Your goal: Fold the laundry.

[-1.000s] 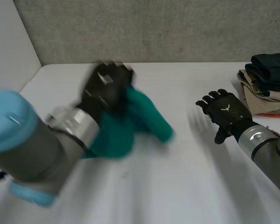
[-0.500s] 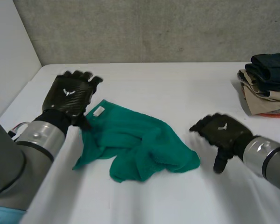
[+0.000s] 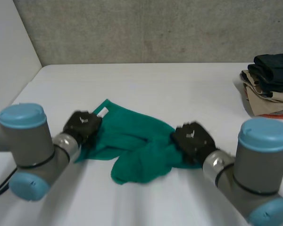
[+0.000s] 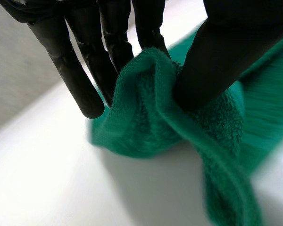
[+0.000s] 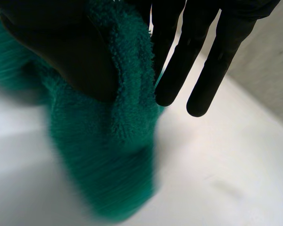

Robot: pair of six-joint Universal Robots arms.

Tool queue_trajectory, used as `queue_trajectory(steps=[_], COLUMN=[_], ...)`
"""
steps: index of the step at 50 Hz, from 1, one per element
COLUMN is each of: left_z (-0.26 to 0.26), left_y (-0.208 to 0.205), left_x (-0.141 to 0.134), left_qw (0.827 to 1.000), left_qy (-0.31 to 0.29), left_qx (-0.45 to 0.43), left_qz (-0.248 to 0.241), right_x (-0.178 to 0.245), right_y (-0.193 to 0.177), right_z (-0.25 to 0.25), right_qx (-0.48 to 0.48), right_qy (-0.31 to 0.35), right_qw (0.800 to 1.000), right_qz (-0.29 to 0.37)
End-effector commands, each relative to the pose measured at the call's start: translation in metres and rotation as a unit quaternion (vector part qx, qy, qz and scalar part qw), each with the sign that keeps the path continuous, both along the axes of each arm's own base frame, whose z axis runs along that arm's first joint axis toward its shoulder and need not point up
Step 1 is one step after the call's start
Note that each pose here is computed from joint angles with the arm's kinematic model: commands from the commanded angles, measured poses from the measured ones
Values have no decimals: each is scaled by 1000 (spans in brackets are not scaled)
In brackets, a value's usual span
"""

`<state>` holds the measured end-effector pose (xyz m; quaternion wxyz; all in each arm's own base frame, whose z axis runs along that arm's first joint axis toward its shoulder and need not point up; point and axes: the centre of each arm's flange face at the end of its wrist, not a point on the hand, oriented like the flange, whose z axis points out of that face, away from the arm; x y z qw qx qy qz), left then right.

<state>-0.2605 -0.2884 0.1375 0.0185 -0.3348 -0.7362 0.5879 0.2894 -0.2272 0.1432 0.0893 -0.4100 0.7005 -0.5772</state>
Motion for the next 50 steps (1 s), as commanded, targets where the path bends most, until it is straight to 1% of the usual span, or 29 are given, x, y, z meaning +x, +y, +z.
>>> queue_trajectory(steps=[1, 2, 4, 6, 7, 10, 11, 13, 15, 18, 21, 23, 24, 25, 27, 28, 29, 32, 35, 36, 38, 40, 45, 48, 50], left_z=[52, 57, 84, 107, 124, 145, 161, 176, 194, 203, 204, 198, 195, 190, 185, 181, 171, 154, 137, 134, 126, 121, 119, 122, 129], left_y=[-38, -36, -29, -19, -6, 13, 26, 40, 59, 75, 93, 102, 104, 108, 109, 108, 105, 96, 86, 84, 78, 75, 78, 79, 79], left_x=[-7, -9, -10, -8, -3, 4, 9, 15, 23, 29, 31, 29, 28, 25, 24, 23, 20, 15, 10, 9, 4, 0, -14, -14, -15], left_qw=[989, 989, 985, 981, 979, 975, 970, 965, 960, 958, 963, 968, 970, 972, 974, 976, 979, 984, 989, 989, 991, 992, 991, 990, 988], left_qy=[-22, -19, 3, 24, 47, 78, 99, 115, 130, 133, 131, 131, 133, 138, 143, 143, 141, 130, 119, 116, 112, 109, 119, 127, 136], left_qx=[-128, -133, -160, -177, -186, -197, -209, -224, -241, -246, -233, -211, -204, -187, -174, -166, -148, -120, -93, -89, -77, -69, -60, -62, -68], left_qz=[66, 67, 68, 68, 69, 69, 68, 69, 67, 63, 43, 25, 19, 10, 7, 8, 7, 8, 11, 12, 12, 9, -2, -1, 0], right_x=[13, 14, 12, 9, 7, 2, 0, -6, -19, -33, -38, -37, -33, -31, -24, -14, -9, 3, 13, 20, 27, 37, 37, 25, 13], right_y=[-41, -42, -42, -34, -30, -19, -18, -18, -26, -35, -44, -47, -50, -54, -67, -82, -89, -121, -140, -151, -160, -167, -170, -164, -156], right_z=[46, 54, 64, 84, 90, 116, 122, 136, 154, 182, 207, 215, 219, 217, 204, 190, 184, 161, 141, 126, 109, 86, 75, 72, 85], right_qx=[-124, -136, -144, -152, -151, -154, -154, -158, -164, -192, -232, -248, -258, -259, -252, -250, -250, -257, -264, -266, -272, -276, -263, -224, -204], right_qy=[-12, -8, -3, 4, 8, 22, 25, 30, 39, 50, 52, 48, 43, 42, 45, 44, 43, 40, 39, 32, 30, 27, 19, 26, 27], right_qw=[992, 991, 989, 988, 988, 988, 988, 987, 985, 979, 970, 967, 965, 965, 967, 967, 967, 965, 964, 963, 962, 961, 965, 973, 976], right_qz=[-16, -15, -15, -11, -8, -2, -2, -8, -27, -47, -52, -44, -30, -24, -6, 7, 13, 9, 7, 8, 10, 16, 2, -40, -69])
